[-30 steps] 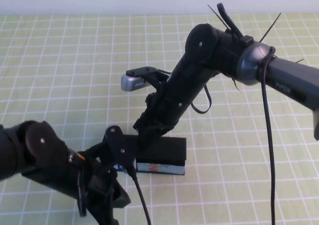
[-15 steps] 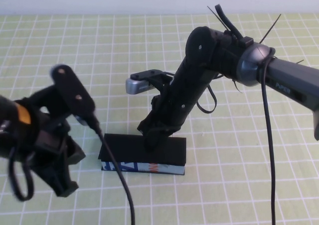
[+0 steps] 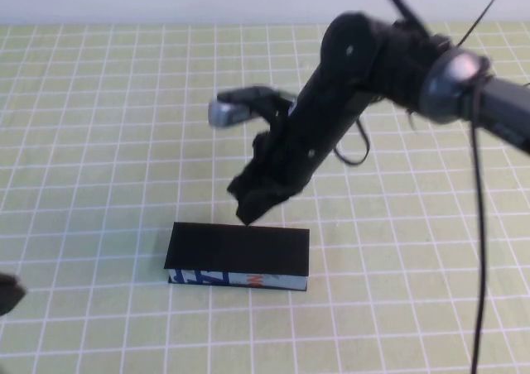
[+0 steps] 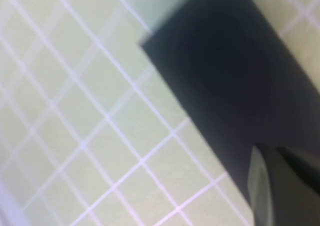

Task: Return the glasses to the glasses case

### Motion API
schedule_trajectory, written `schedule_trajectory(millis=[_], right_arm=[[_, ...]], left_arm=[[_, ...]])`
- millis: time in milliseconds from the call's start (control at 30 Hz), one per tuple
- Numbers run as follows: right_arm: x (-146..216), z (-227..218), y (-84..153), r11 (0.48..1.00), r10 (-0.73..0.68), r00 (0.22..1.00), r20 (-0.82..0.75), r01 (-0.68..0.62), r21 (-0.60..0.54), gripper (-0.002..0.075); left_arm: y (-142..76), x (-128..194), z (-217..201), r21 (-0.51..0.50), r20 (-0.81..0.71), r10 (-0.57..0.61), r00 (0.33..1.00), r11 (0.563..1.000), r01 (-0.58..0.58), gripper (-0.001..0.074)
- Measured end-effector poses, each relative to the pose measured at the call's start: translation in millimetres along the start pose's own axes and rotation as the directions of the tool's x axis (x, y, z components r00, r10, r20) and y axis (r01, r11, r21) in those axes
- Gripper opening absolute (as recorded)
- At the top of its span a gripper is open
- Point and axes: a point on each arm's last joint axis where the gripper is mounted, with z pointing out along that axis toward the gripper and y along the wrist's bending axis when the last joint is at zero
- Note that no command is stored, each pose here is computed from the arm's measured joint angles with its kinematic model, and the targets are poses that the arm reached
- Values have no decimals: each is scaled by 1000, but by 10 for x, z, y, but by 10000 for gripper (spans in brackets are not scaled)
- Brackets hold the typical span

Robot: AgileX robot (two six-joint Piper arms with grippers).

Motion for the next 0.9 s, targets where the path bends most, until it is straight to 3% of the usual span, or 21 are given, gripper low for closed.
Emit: schedule_trajectory(millis=[167,333,567,667,900], right_arm=[[61,-806,425,993,-90,985,150,78,84,-16],[367,-1700,829,958,-166,943,290,83,275,-16],[1129,-2772,1416,893,-302,782,545,31,450,-16],[1546,-2924,1539,875,-342,722,602,11,483,-16],[2481,-2611,1471,862,-367,646,669,-34,506,-16]], left_arm=[[-111,241,-359,-57,83,-52,995,997,57,-3],[-204,412,-586,-73,183,-146,972,984,161,-3],[-246,489,-682,-47,245,-293,924,948,313,-3],[-234,458,-692,-38,285,-326,901,936,351,-3],[-207,380,-726,-31,381,-329,864,930,367,-3]])
